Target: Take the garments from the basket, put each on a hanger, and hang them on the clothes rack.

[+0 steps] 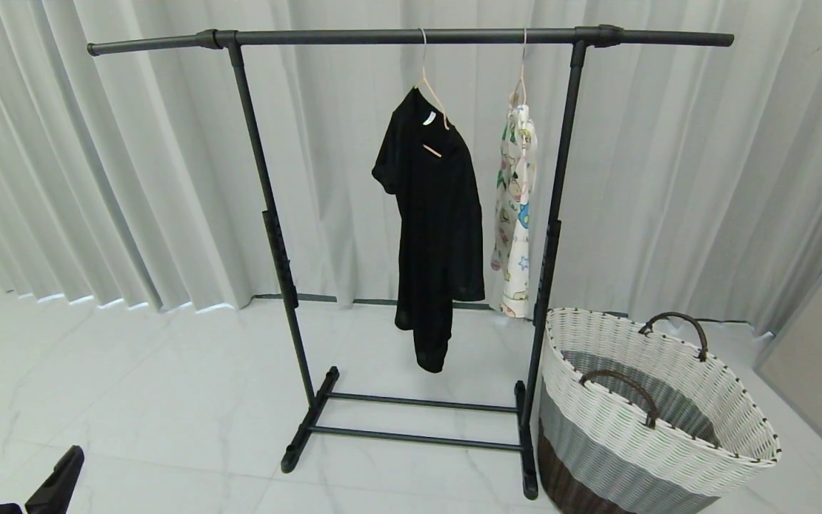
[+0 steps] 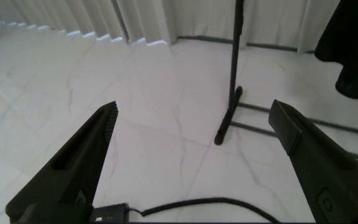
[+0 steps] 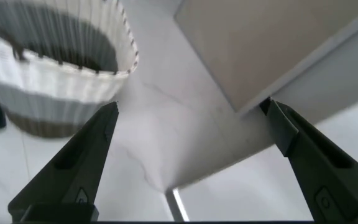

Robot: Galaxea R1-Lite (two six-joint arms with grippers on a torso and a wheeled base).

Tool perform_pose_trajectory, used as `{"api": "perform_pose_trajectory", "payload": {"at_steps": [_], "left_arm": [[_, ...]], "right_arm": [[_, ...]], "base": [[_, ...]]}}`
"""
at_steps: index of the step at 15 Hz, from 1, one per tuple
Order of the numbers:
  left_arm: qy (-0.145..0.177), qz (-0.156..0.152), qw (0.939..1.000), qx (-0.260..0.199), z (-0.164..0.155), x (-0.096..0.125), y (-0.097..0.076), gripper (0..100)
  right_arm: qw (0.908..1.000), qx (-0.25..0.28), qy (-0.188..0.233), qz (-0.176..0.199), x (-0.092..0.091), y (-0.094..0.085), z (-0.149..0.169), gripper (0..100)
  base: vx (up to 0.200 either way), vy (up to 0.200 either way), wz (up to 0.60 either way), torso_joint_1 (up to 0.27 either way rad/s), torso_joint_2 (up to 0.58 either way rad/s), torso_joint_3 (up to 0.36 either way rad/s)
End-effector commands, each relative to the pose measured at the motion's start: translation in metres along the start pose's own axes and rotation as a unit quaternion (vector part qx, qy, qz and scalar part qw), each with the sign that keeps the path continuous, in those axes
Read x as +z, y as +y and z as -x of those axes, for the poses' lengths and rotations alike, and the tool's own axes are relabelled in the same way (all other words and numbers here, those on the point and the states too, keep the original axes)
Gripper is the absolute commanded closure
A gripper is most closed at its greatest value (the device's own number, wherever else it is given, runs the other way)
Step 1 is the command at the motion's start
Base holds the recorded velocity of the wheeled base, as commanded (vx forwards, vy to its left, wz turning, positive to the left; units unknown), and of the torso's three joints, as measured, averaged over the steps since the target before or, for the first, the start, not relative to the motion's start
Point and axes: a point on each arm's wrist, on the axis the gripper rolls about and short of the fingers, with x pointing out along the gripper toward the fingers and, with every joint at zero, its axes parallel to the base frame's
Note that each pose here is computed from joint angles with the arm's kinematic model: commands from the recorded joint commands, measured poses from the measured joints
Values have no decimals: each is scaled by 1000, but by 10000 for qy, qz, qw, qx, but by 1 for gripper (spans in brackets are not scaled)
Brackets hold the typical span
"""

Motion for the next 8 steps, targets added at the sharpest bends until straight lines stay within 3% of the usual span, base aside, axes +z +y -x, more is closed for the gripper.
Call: {"api": "perform_pose_trajectory", "payload": {"at_steps": [1, 2, 4, 5, 6, 8], "left_arm": [[-790, 244, 9963, 253, 31, -5, 8, 0], [-1011, 225, 9943, 266, 45, -16, 11, 0], [-1333, 26, 9906, 293, 64, -38, 13, 0], [-1242, -245, 9914, 327, 70, -56, 13, 0], [-1413, -312, 9891, 257, 73, -58, 14, 0], [-1429, -426, 9884, 286, 73, -58, 14, 0]], "right_arm": [[9914, -192, -1105, -677, -53, -17, 30, 0], [9822, -315, -1741, -637, -73, -22, 40, 0], [9758, -150, -2055, -733, -78, -21, 45, 0], [9756, -82, -2051, -778, -78, -20, 45, 0], [9753, -61, -2055, -805, -78, -20, 45, 0], [9744, -52, -2052, -920, -78, -20, 45, 0]], "base": [[0, 0, 0, 0, 0, 0], [0, 0, 0, 0, 0, 0], [0, 0, 0, 0, 0, 0], [0, 0, 0, 0, 0, 0], [0, 0, 0, 0, 0, 0], [0, 0, 0, 0, 0, 0]]}}
